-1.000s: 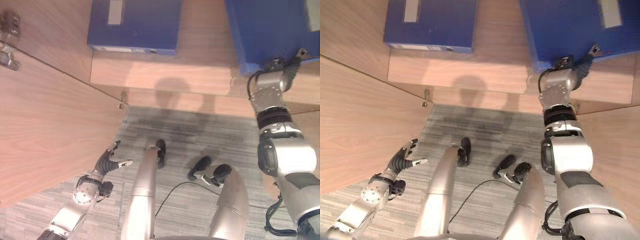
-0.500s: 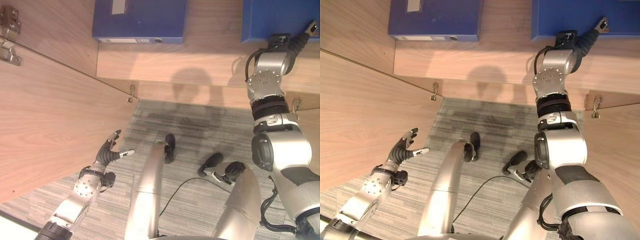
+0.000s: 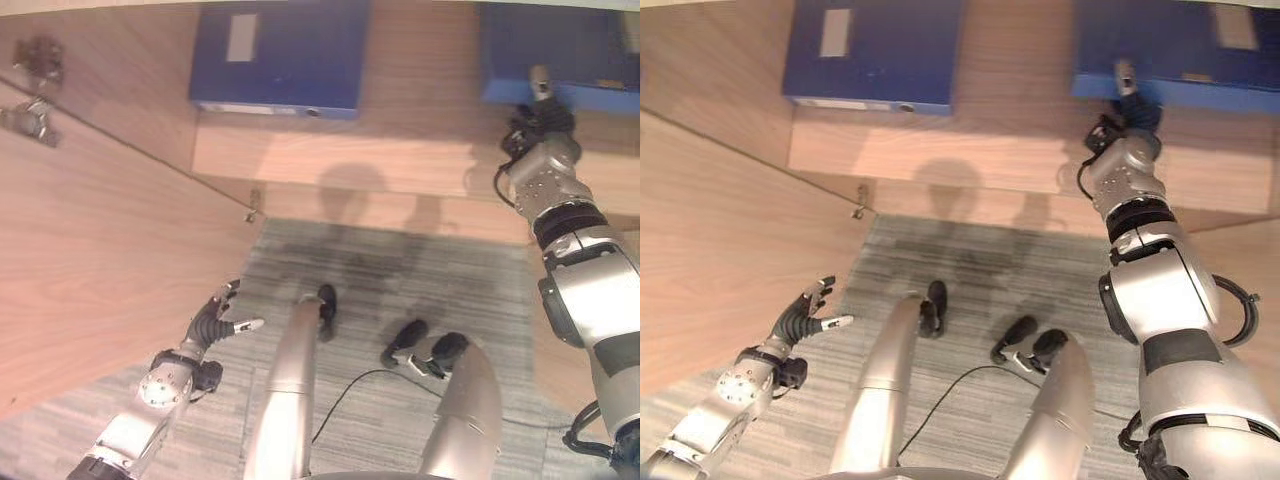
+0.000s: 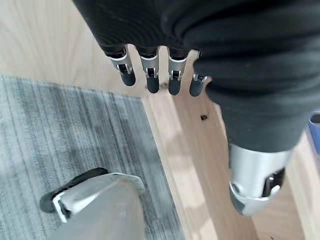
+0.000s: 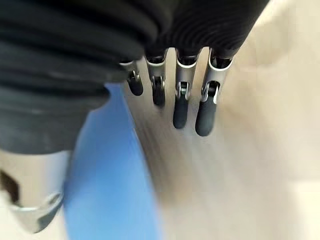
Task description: Put the empty folder in the office cabinet
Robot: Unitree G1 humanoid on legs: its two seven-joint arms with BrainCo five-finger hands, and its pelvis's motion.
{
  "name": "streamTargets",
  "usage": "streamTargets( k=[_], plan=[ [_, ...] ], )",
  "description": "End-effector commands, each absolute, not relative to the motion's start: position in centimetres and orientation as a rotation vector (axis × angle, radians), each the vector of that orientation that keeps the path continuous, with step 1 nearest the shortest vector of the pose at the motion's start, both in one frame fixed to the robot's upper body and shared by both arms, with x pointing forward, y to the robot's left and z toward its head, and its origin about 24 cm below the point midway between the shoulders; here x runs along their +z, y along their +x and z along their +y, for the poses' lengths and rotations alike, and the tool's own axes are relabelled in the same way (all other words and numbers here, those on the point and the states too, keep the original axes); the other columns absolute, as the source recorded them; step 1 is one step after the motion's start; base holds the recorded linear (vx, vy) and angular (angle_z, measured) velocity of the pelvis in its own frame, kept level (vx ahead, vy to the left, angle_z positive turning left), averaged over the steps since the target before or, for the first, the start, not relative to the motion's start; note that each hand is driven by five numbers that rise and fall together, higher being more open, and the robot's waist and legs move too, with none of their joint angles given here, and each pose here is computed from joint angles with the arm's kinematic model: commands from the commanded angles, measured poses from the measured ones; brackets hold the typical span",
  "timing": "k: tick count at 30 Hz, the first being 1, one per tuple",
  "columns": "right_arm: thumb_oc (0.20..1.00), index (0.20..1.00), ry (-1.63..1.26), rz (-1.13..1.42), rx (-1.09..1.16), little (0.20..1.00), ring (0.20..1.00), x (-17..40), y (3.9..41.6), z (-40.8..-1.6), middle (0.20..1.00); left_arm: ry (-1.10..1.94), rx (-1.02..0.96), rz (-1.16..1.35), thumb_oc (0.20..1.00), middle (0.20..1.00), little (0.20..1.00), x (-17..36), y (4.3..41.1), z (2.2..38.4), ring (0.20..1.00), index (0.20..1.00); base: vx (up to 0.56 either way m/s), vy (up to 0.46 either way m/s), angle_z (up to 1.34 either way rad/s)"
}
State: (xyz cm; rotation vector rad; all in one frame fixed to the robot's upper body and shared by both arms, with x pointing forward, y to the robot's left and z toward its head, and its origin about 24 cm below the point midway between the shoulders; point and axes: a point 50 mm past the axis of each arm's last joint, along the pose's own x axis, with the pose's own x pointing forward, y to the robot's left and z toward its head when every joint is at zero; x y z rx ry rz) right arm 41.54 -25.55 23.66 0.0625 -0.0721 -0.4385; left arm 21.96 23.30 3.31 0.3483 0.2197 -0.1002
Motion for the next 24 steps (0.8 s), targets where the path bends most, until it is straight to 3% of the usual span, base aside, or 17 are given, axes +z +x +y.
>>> streamTargets(
  k=[1, 10, 20, 24],
  plan=[
    [1.0, 1.0, -0.358, -0.001, -0.322, 1.0, 1.0, 25.4, 41.9, -24.9, 1.0, 0.385, -0.133, 0.094, 1.0, 1.0, 1.0, 6.3, 22.0, 23.6, 1.0, 1.0, -0.03, -0.005, -0.13],
    [1.0, 1.0, -1.023, 0.177, -0.142, 1.0, 1.0, 22.5, 42.0, -24.4, 1.0, 0.447, -0.218, 0.076, 1.0, 1.0, 1.0, 7.2, 21.7, 23.6, 1.0, 1.0, -0.02, -0.012, -0.02],
    [1.0, 1.0, -1.073, 0.232, -0.023, 1.0, 1.0, 21.3, 41.9, -23.9, 1.0, 0.478, -0.234, 0.056, 1.0, 1.0, 1.0, 7.7, 22.2, 23.7, 1.0, 1.0, -0.01, -0.009, -0.04],
    [1.0, 1.0, -1.22, 0.315, 0.019, 1.0, 1.0, 20.4, 41.8, -24.0, 1.0, 0.492, -0.243, 0.067, 1.0, 1.0, 1.0, 7.6, 22.4, 23.7, 1.0, 1.0, -0.02, -0.018, -0.04]
  ],
)
